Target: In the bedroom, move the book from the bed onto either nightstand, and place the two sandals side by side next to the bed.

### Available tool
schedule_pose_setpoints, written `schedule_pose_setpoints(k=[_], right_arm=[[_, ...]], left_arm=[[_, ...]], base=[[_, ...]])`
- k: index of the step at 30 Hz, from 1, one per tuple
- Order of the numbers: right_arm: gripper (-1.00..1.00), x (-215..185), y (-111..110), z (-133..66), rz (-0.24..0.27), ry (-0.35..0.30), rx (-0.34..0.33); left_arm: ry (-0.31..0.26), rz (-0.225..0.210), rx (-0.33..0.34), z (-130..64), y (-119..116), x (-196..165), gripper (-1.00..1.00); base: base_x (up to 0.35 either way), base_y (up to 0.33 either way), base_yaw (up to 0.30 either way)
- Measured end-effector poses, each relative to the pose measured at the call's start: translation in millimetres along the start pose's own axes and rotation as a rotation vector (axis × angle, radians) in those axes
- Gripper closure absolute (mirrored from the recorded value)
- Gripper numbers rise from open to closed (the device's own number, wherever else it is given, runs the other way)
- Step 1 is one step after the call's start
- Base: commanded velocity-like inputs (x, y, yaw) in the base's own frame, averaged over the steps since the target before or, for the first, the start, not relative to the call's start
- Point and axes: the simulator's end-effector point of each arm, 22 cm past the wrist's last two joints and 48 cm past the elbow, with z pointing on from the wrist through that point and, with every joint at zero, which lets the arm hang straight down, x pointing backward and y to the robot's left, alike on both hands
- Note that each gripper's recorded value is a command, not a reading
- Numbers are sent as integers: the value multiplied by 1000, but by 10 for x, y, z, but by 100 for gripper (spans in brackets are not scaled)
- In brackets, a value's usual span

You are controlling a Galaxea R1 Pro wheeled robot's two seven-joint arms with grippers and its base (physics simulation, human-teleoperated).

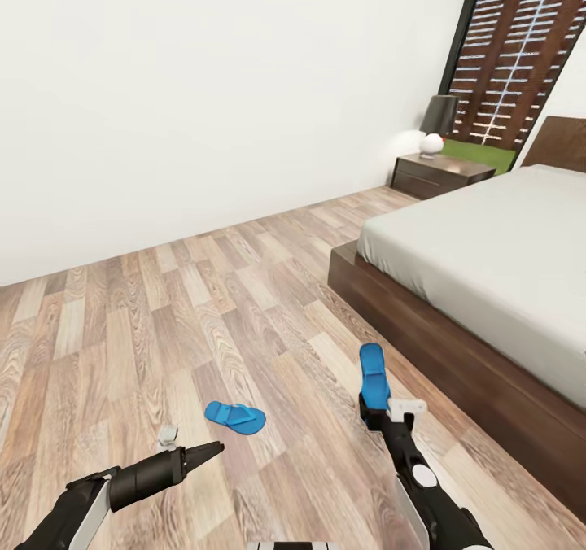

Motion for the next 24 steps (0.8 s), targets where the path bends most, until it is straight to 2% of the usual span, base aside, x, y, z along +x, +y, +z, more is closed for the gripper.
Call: schedule_pose_setpoints(k=[5,24], right_arm=[[100,-210,1,-19,1,-61,1],[100,-684,18,-102,1,-143,-3]], left_arm=[[-6,18,7,-7,-75,-56,-100],[-31,88,31,-40,-370,-257,-100]], base=[[0,0,0],[0,0,0]])
